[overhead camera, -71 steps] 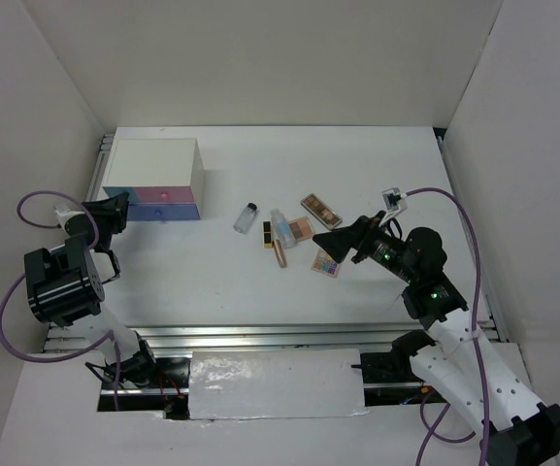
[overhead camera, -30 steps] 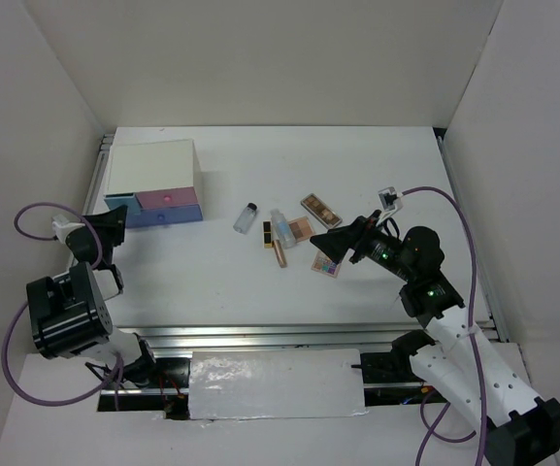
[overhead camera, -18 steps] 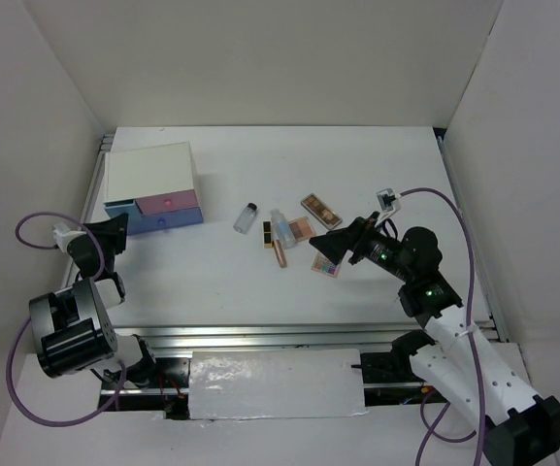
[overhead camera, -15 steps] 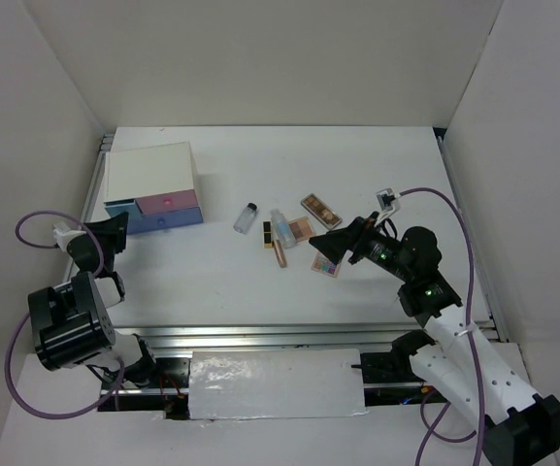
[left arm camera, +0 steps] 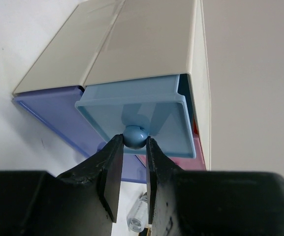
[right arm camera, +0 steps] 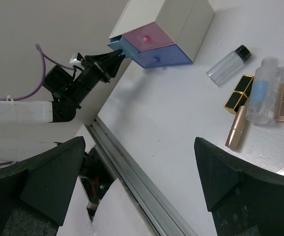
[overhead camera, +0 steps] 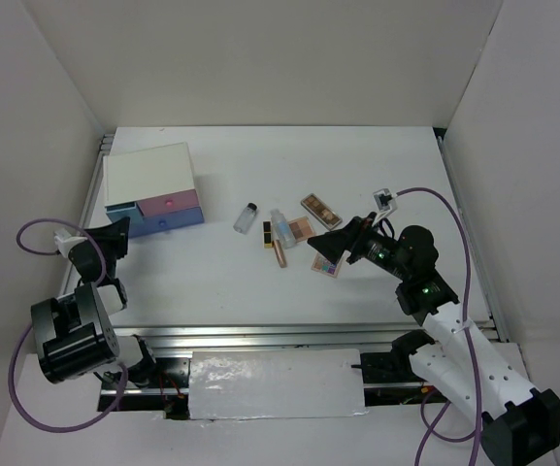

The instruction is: Organize the makeup

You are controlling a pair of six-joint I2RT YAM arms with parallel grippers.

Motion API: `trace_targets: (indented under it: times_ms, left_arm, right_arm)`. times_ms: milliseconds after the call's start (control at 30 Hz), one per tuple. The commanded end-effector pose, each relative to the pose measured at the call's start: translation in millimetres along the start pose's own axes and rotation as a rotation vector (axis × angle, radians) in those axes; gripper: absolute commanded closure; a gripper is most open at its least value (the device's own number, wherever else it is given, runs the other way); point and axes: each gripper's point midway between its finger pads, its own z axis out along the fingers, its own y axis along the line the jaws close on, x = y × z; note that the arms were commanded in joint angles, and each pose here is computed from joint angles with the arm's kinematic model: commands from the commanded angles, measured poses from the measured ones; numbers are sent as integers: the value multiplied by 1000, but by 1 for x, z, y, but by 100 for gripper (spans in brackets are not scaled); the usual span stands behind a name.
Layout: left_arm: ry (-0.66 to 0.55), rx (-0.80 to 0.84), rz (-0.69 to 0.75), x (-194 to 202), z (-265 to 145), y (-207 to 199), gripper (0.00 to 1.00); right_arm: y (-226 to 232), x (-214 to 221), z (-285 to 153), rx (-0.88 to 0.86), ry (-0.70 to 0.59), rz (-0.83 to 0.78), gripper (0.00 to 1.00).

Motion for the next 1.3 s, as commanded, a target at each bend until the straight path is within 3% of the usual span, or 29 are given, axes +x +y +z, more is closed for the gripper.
trace_targets:
  times_ms: [0,600,900,1000,1033,1133,1267]
  left_arm:
    - [16,-57,30,5,-8,14,95]
    - [-12,-138,-33,15,-51,27,95]
    - [33,-151,-39,29,-65,33,92]
    - [46,-174,-33,32,-67,37,84]
    - [45,-175,-30,31,-67,36,71]
    - [39,-173,-13,30,-70,33,43]
    - [42,-193,-1,29,-74,33,21]
  right_arm:
    - [9,-3,1,-51,-12,-21,0]
    - [15,-2,-1,-74,-8,-18,0]
    - [18,-1,-4,-83,-9,-21,0]
    - [18,-1,-5,-82,-8,-21,0]
    - [18,-1,-5,-82,-8,-23,0]
    - [17,-1,-5,-80,-5,-24,0]
    - [15,0,-5,-73,-4,-19,0]
